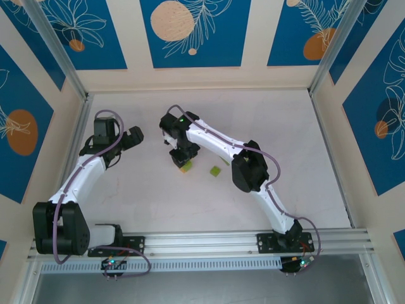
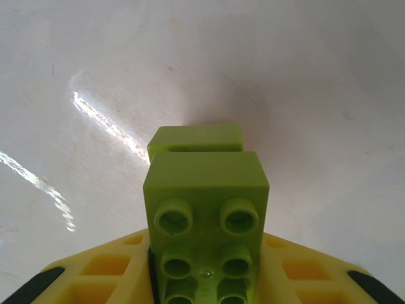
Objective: Assemble a carrot with lego
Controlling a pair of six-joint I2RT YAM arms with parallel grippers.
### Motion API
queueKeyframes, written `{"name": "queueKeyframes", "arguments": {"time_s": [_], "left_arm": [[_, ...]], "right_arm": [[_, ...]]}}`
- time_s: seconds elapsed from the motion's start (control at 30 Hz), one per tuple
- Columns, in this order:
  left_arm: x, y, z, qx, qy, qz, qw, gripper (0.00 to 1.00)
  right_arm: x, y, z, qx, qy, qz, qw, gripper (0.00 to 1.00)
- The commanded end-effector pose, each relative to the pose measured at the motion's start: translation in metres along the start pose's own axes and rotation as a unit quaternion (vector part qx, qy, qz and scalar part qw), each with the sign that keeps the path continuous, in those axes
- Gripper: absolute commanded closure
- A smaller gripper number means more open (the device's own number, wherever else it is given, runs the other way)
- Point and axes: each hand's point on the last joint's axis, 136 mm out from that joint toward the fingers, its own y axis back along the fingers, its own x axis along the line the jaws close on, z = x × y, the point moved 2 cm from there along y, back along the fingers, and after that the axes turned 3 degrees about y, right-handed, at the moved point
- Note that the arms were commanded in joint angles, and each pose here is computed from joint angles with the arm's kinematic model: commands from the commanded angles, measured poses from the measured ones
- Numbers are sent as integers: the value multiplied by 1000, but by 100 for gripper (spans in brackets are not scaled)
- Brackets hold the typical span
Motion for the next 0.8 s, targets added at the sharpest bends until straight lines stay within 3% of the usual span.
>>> {"name": "queueKeyframes", "arguments": {"time_s": [0.0, 0.4, 0.77], "left_arm": [[4, 5, 4, -11, 7, 4, 1000, 2], [3, 7, 4, -13, 7, 1, 1000, 2], [4, 7, 5, -13, 6, 3, 1000, 2]], "right_arm": [[14, 4, -10, 13, 19, 18, 1000, 64], [14, 32, -4, -20, 9, 24, 999, 64], [9, 18, -6, 3, 19, 15, 1000, 63]]}}
